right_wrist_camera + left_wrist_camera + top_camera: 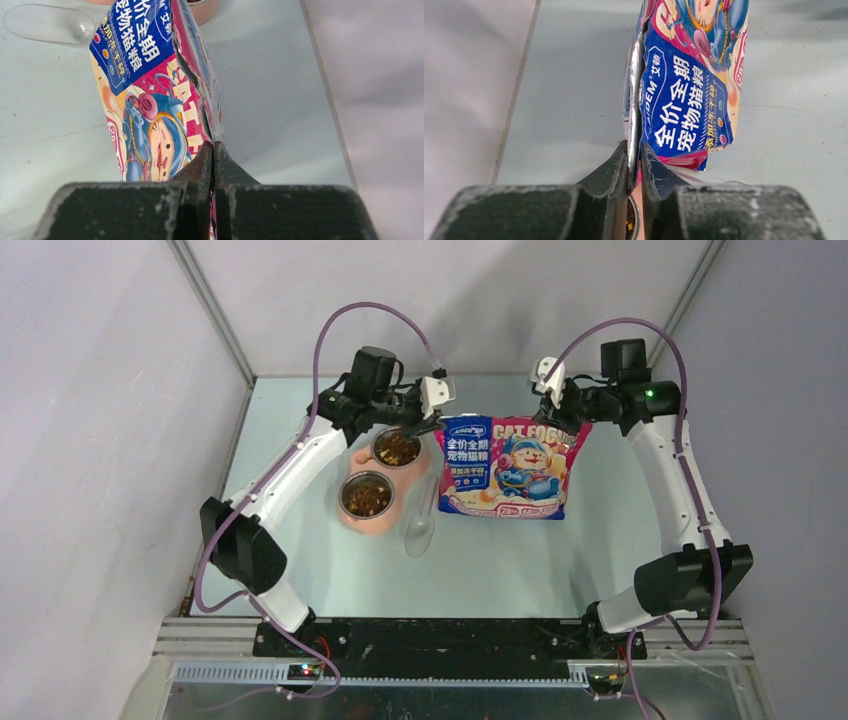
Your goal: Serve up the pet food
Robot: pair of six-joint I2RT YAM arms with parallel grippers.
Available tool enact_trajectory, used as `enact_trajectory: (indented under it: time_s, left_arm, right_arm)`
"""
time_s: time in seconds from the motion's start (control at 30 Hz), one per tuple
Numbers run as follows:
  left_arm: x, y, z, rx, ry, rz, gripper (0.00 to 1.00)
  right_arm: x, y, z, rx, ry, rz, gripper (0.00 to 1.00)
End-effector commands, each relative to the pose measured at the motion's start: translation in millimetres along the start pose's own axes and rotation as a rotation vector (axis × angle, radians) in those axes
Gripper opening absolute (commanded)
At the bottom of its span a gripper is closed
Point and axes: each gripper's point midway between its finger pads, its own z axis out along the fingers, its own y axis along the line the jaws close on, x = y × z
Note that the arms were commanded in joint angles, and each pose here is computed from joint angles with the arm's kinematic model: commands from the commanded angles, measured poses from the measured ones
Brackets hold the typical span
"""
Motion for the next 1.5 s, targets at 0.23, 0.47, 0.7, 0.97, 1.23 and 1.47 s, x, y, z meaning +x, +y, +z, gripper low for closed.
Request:
enact_trajectory:
  time_s: [0.23,0.47,0.7,0.97,1.23,1.47]
  left_arm:
    - [-32.4,-2.8,-15.1,-0.001,-0.069,-0.016,0.00]
    - [-49.7,-1.8,-20.0,-0.019,-0.132,-0.073,0.00]
    - [-56.8,-1.0,-24.0,-0.027,-0.155,-0.086,0.00]
    - [-53.7,3.7,-29.6,-0.041,-0.149,-0.088,0.00]
    - [-52.0,6.4,-32.6,-0.044,-0.146,-0.088,0.00]
    - [-48.8,9.6,-34.4,-0.051,-0.142,-0.095,0.00]
  right_arm:
    - [-32.4,13.3,11.3,-0.015,-0.066,-0.028,0.33]
    - [-45.7,16.3,52.5,-0.047,-0.074,-0.013,0.35]
    - [-40.4,5.1,73.5,-0.033,-0.033,-0.006,0.28]
    - [-49.2,6.4,59.6,-0.043,-0.059,-0.008,0.11]
    - [-38.9,0.5,39.6,-0.028,-0.009,0.000,0.00]
    - [-15.1,-11.2,25.8,0.021,0.080,0.017,0.12]
